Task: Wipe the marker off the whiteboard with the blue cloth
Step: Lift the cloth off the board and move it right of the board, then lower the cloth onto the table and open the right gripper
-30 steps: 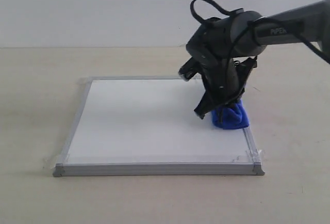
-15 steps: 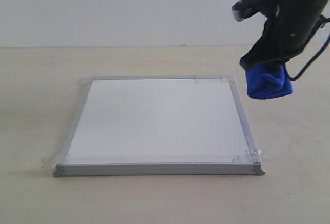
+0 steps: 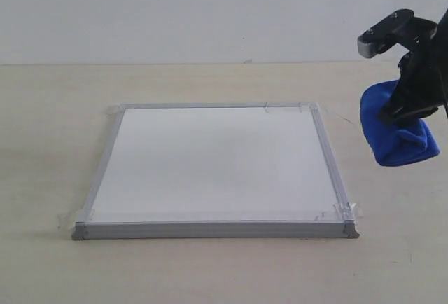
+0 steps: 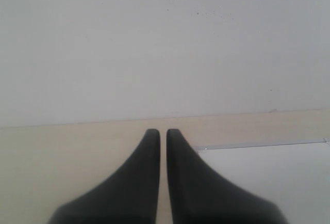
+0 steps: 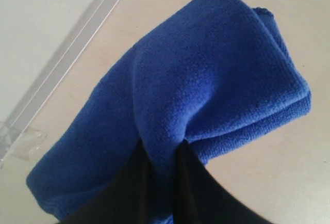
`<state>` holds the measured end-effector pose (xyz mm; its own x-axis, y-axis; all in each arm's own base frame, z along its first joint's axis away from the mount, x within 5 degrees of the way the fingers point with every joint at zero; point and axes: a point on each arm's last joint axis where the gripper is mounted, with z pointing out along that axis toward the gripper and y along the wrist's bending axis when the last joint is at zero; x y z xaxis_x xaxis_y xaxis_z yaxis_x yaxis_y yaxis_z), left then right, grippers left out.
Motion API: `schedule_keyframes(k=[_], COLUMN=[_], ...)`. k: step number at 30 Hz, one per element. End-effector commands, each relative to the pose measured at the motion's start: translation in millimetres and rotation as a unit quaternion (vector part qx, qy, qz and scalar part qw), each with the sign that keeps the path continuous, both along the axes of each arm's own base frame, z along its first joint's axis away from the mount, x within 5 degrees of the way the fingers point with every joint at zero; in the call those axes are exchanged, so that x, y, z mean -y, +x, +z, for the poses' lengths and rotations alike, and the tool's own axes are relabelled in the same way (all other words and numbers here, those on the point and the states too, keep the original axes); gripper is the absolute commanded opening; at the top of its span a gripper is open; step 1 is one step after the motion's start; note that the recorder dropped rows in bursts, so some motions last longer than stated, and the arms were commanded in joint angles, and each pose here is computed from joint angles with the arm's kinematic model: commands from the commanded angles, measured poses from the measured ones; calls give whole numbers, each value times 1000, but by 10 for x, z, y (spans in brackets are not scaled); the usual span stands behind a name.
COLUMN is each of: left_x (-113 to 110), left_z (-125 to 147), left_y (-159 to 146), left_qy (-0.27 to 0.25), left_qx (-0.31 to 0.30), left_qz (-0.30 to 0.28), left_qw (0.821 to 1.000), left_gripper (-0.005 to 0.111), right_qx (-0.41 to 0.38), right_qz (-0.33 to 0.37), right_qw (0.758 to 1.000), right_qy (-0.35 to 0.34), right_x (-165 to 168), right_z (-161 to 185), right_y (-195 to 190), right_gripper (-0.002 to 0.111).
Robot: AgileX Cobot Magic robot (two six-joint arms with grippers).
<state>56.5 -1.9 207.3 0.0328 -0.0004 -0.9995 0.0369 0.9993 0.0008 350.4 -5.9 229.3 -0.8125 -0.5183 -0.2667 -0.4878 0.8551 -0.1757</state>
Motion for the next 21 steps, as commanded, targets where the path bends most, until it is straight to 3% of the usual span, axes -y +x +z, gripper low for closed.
schedule_keyframes(k=[1,21], left_x=[2,2], left_z=[12,12], left_y=[-1,-1], left_qy=[0,0], left_qx=[1,1], left_qz=[-2,-2], left_qw=[1000,1000], left_gripper=[4,4], right_qx=[11,-26], right_qz=[28,55], right_qw=[999,997], right_qy=[37,47], right_x=[-27,-50], right_z=[-134,-827], right_y=[70,288], right_gripper=[0,0])
